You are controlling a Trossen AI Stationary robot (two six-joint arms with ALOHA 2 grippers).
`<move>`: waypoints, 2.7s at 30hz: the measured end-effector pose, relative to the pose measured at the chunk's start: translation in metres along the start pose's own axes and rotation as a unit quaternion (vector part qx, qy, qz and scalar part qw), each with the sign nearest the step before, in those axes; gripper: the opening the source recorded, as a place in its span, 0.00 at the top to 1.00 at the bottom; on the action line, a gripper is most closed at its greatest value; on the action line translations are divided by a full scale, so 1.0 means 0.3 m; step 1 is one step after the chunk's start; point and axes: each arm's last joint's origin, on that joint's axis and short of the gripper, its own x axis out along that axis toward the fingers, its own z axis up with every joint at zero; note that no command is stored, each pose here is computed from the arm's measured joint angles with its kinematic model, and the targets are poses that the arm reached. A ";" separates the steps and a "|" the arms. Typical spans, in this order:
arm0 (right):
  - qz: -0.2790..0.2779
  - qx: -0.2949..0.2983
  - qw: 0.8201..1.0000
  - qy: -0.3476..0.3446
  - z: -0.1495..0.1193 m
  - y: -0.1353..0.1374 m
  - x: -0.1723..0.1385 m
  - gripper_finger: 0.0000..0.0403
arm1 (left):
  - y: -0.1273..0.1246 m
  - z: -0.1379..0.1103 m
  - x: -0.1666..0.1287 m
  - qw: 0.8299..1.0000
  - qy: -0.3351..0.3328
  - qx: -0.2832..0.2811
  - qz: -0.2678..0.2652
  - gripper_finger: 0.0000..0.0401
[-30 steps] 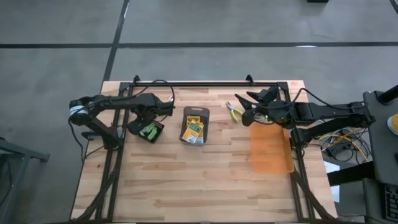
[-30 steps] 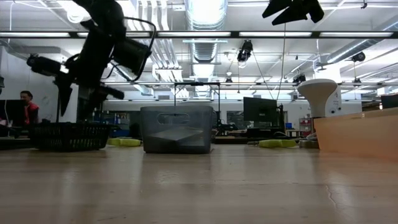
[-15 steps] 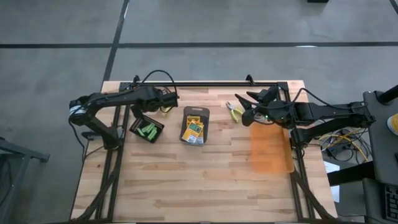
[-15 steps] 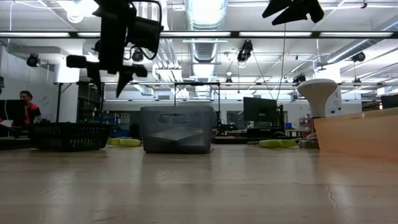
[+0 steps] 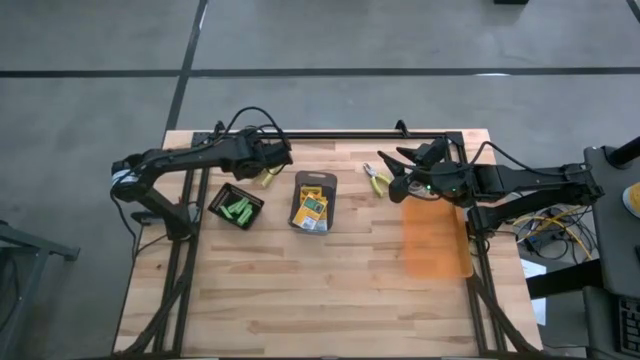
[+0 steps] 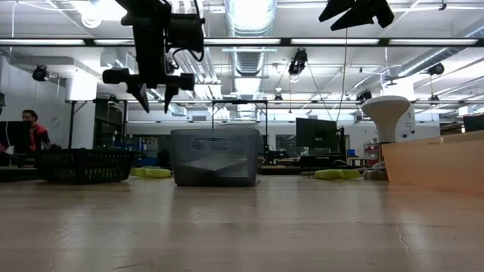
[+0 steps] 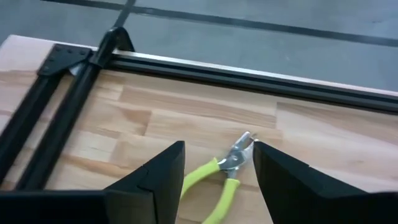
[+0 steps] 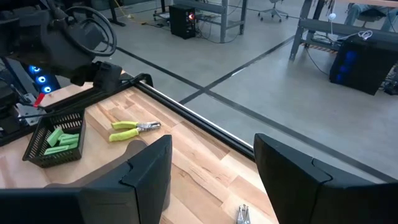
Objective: Pick & Place School Supplies
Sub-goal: Put the left light green hole puncher into the orange bin
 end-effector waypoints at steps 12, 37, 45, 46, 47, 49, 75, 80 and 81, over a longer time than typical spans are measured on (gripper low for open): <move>0.000 0.000 1.000 0.000 0.000 0.000 0.000 0.44 | 0.011 -0.018 0.014 1.000 0.009 0.026 0.008 0.51; 0.001 0.000 1.000 0.000 0.000 0.000 0.000 0.44 | 0.068 -0.100 0.061 0.912 0.113 0.393 0.002 0.51; 0.001 0.000 1.000 0.000 0.000 0.000 -0.001 0.44 | 0.071 -0.127 0.061 0.887 0.220 0.402 -0.062 0.51; 0.001 0.000 1.000 0.000 0.000 0.000 0.000 0.44 | 0.070 -0.129 0.061 0.876 0.234 0.415 -0.076 0.51; 0.001 0.000 1.000 0.000 0.000 0.000 0.000 0.44 | 0.070 -0.129 0.061 0.868 0.243 0.426 -0.086 0.51; 0.001 0.000 1.000 0.000 0.000 0.000 0.000 0.44 | 0.070 -0.127 0.064 0.859 0.247 0.438 -0.095 0.51; 0.000 0.000 1.000 0.000 0.000 0.000 0.000 0.44 | 0.140 0.166 0.273 0.846 0.253 0.419 -0.209 0.51; 0.000 0.000 1.000 0.000 0.000 0.000 0.000 0.44 | 0.140 0.158 0.278 0.831 0.249 0.448 -0.214 0.51; 0.000 0.000 1.000 0.000 0.000 0.000 0.000 0.44 | 0.142 0.153 0.282 0.831 0.250 0.449 -0.212 0.51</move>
